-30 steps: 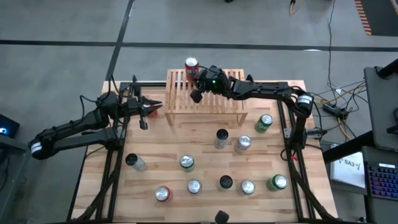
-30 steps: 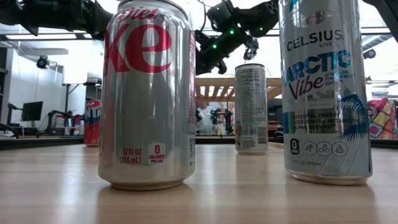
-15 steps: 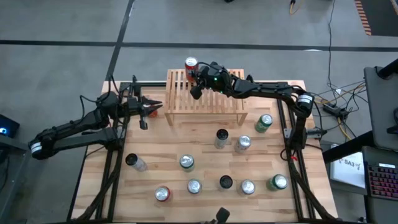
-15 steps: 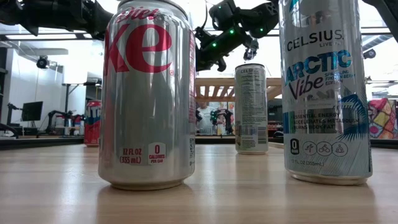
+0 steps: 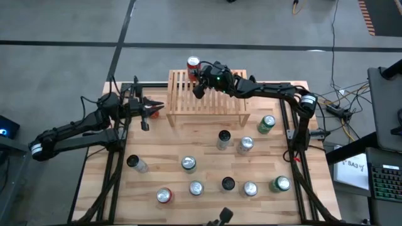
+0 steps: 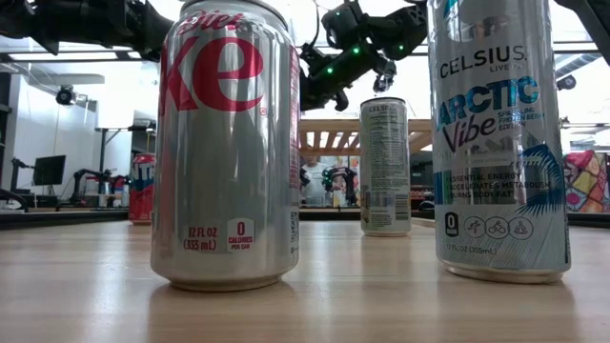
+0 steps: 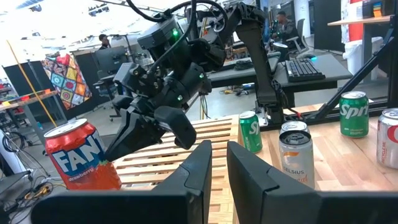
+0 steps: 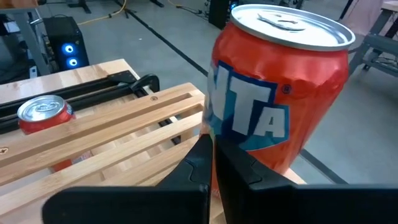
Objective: Place canned beverage on shelf
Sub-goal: Put the middle red soda can on the shelf, then put the white blue soda can on the shelf
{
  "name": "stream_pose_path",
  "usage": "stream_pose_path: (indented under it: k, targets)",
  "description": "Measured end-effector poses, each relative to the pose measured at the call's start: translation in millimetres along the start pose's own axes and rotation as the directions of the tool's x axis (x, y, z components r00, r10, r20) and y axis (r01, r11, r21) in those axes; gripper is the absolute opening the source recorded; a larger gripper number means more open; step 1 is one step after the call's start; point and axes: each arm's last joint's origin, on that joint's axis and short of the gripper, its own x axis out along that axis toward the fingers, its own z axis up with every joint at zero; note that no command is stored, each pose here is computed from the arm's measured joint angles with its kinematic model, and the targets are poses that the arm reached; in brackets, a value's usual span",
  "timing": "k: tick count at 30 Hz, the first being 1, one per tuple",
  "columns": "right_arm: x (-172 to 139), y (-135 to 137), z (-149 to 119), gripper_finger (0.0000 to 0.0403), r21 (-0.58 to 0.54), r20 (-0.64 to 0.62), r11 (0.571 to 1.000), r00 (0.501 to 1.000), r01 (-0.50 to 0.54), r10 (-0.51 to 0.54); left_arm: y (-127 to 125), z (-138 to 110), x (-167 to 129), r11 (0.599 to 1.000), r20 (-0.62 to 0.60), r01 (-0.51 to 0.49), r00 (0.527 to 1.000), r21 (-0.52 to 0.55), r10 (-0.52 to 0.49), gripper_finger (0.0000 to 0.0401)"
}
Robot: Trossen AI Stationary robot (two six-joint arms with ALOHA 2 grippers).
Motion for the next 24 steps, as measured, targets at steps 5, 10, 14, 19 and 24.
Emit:
stream_pose_path:
  k: [5,10,14,19,24]
  targets:
    - [0,1,0,0.0009,0.003,0.0,1.0,1.0,-0.002,0.002,0,0,0,1.0,0.001,0.0,1.0,0.0,0.0,0.0035]
    - [-1,6,0,0.0009,0.001,0.001,1.0,1.0,-0.012,0.012,0,0,0,1.0,0.001,0.0,1.0,0.0,0.0,0.0035]
    - [-8,20,4,0.0009,-0.007,0.009,0.997,0.997,-0.072,0.072,0,0,0,1.0,0.001,0.0,1.0,-0.007,0.0,0.0035]
    - [-38,44,21,0.0009,-0.028,-0.001,0.977,0.978,-0.21,0.21,0,1,0,0.998,0.005,0.008,1.0,-0.058,-0.008,0.0035]
    - [-78,69,32,0.0009,-0.077,-0.066,0.952,0.954,-0.296,0.291,-3,2,1,0.981,0.041,0.111,0.994,-0.159,-0.106,0.0035]
